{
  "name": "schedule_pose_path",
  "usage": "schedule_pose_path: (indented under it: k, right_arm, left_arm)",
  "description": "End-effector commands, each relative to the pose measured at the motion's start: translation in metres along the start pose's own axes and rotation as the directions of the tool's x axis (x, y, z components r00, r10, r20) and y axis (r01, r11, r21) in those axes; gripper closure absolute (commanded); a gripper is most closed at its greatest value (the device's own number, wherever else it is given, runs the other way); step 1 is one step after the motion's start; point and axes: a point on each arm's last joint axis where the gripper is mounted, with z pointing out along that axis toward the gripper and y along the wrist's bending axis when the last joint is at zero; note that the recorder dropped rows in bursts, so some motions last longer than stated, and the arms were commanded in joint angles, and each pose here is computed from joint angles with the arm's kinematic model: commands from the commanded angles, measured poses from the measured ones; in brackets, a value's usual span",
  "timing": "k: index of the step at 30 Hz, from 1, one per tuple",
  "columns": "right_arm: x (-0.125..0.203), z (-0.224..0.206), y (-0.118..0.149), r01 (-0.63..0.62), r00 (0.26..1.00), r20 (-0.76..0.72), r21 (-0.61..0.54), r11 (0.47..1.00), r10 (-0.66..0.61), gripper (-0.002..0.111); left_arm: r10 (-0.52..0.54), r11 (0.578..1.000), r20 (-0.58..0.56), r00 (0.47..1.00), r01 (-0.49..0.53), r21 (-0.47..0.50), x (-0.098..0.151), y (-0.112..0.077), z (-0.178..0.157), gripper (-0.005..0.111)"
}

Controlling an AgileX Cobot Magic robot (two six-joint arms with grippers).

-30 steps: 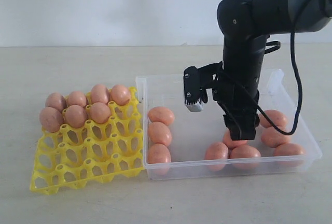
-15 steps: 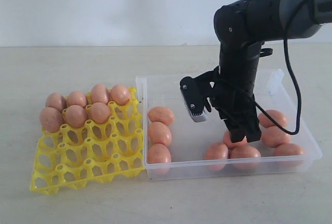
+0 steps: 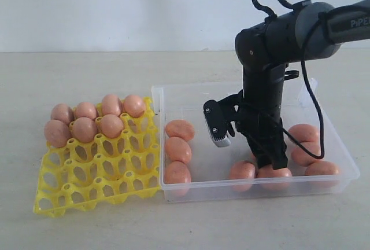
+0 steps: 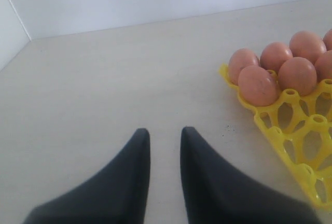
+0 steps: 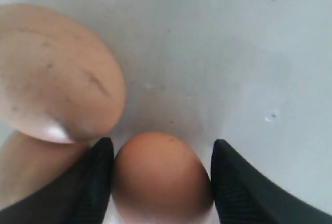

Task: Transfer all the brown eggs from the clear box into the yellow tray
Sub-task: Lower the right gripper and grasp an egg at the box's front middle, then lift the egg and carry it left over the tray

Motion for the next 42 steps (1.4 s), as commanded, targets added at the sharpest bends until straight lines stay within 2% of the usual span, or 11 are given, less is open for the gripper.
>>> schedule_pose_path:
  k: [1, 6, 12, 19, 25, 27, 31, 35, 38, 40, 42]
  right_arm:
    - [0.001, 0.001, -0.002, -0.089, 0.996, 0.005, 0.007, 0.996, 0.089, 0.108]
    - [0.000, 0.001, -0.004, -0.242, 0.970, 0.020, 0.026, 0.970, 0.242, 0.108]
    - [-0.003, -0.023, -0.011, -0.456, 0.886, 0.144, 0.110, 0.883, 0.440, 0.108]
    - [-0.005, -0.075, -0.004, -0.639, 0.741, 0.331, 0.077, 0.766, 0.584, 0.108]
    - [-0.022, -0.121, -0.005, -0.793, 0.378, 0.634, -0.155, 0.589, 0.675, 0.109]
    - [-0.034, -0.134, -0.013, -0.798, 0.204, 0.747, -0.247, 0.549, 0.632, 0.109]
    - [-0.059, -0.145, -0.025, -0.818, -0.006, 0.868, -0.290, 0.497, 0.497, 0.109]
    - [-0.094, -0.129, -0.023, -0.823, 0.028, 0.897, -0.230, 0.520, 0.441, 0.109]
    - [-0.118, -0.116, -0.020, -0.856, 0.177, 0.927, -0.020, 0.516, 0.330, 0.109]
    - [-0.131, -0.111, -0.019, -0.859, 0.323, 0.922, 0.192, 0.474, 0.211, 0.109]
    - [-0.138, -0.110, -0.018, -0.870, 0.396, 0.910, 0.327, 0.370, 0.127, 0.109]
  left_arm:
    - [-0.002, 1.000, 0.006, 1.000, 0.002, 0.007, 0.000, -0.001, 0.000, 0.085]
    - [-0.002, 1.000, 0.006, 1.000, 0.002, 0.007, 0.000, -0.001, 0.000, 0.085]
    - [-0.002, 1.000, 0.006, 1.000, 0.002, 0.007, 0.000, -0.001, 0.000, 0.085]
    - [-0.002, 1.000, 0.006, 1.000, 0.002, 0.007, 0.000, -0.001, 0.000, 0.085]
    - [-0.002, 1.000, 0.006, 1.000, 0.002, 0.007, 0.000, -0.001, 0.000, 0.085]
    - [-0.002, 1.000, 0.006, 1.000, 0.002, 0.007, 0.000, -0.001, 0.000, 0.085]
    - [-0.002, 1.000, 0.006, 1.000, 0.002, 0.007, 0.000, -0.001, 0.000, 0.085]
    - [-0.002, 1.000, 0.006, 1.000, 0.002, 0.007, 0.000, -0.001, 0.000, 0.085]
    - [-0.002, 1.000, 0.006, 1.000, 0.002, 0.007, 0.000, -0.001, 0.000, 0.085]
    - [-0.002, 1.000, 0.006, 1.000, 0.002, 0.007, 0.000, -0.001, 0.000, 0.085]
    - [-0.002, 1.000, 0.006, 1.000, 0.002, 0.007, 0.000, -0.001, 0.000, 0.085]
